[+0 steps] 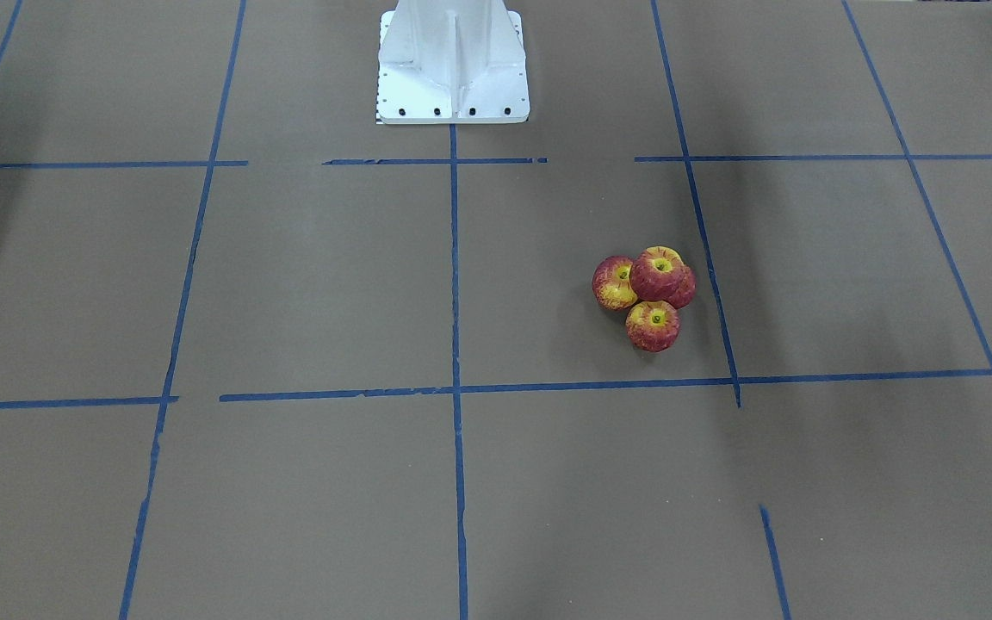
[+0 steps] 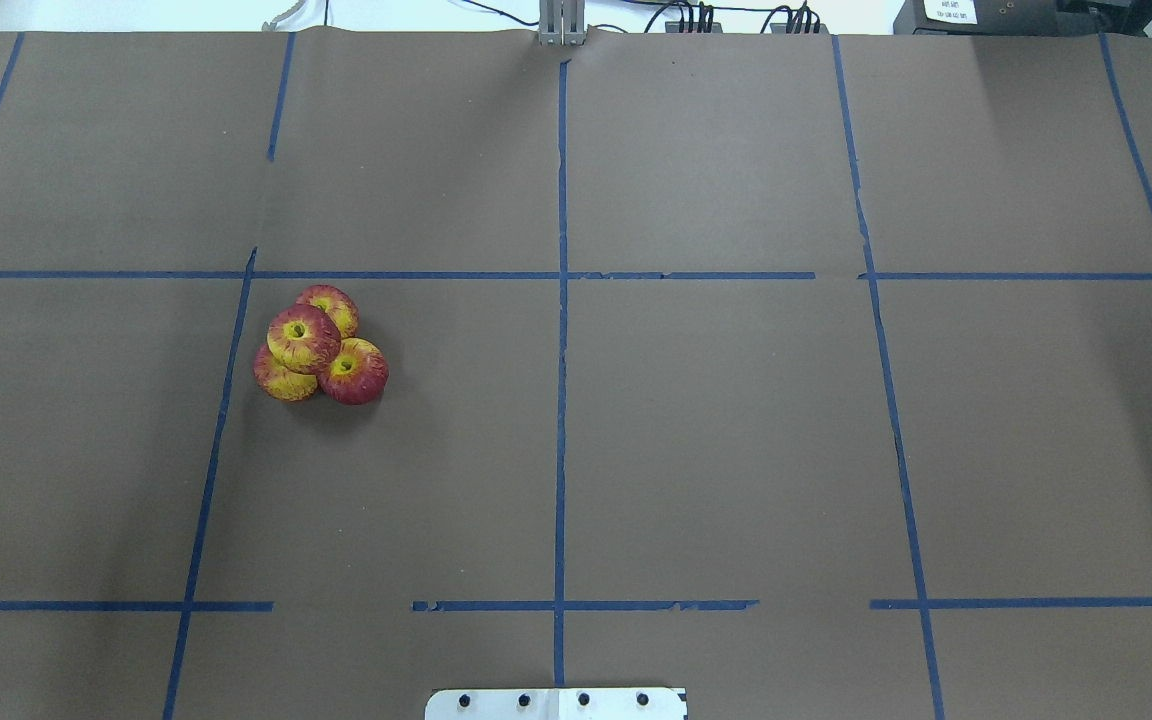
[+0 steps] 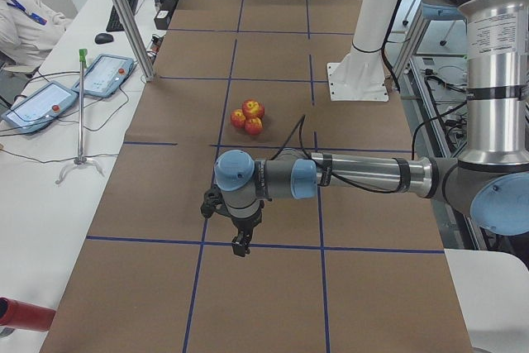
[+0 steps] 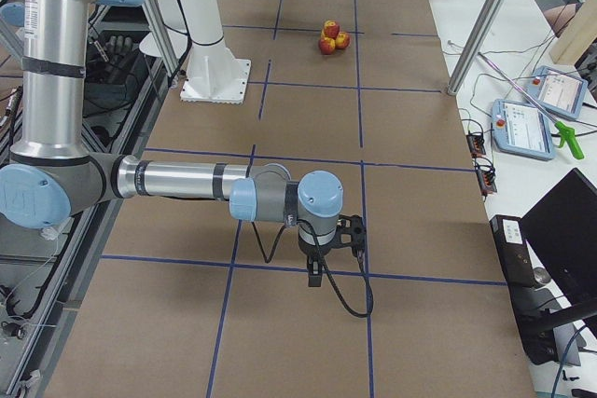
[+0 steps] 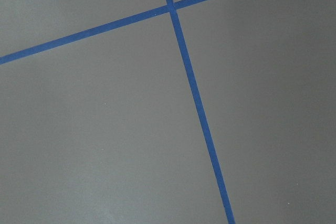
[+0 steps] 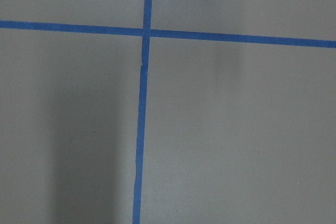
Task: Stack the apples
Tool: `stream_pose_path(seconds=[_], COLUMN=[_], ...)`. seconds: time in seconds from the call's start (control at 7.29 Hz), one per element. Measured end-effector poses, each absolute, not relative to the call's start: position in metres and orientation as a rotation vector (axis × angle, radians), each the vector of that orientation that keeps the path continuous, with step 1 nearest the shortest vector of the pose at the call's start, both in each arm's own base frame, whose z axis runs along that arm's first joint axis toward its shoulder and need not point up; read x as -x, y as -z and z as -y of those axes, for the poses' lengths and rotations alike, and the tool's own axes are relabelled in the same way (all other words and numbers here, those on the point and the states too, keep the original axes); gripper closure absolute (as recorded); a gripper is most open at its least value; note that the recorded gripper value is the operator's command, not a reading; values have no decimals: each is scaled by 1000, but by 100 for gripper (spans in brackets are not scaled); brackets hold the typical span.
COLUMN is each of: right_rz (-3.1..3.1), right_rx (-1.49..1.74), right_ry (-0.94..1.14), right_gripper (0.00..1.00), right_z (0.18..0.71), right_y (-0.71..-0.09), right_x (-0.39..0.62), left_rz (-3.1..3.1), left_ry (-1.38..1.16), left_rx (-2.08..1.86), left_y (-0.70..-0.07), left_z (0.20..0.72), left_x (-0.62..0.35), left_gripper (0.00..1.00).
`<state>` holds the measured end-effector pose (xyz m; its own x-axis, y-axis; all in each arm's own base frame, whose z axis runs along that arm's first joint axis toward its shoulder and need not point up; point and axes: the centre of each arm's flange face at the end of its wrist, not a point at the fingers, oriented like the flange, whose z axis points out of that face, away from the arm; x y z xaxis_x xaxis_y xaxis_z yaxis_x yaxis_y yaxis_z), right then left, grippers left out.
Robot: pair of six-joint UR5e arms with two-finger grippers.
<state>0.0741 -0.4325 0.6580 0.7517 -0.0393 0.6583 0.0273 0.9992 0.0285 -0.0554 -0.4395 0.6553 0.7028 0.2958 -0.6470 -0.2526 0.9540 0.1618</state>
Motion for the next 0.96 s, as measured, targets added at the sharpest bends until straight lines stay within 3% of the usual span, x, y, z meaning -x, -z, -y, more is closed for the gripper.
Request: stream_pose_path(seconds=[0.96], right_rz=[719], right_rx=[-17], right_ry=[36], right_gripper=[0], right_z=[432], right_y=[-658], right_x=[-74], left_rz=[-813], left_ry=[-234], left_rx=[-96], left_y=[-651], left_z=[442], left_x=[76], left_gripper=[0])
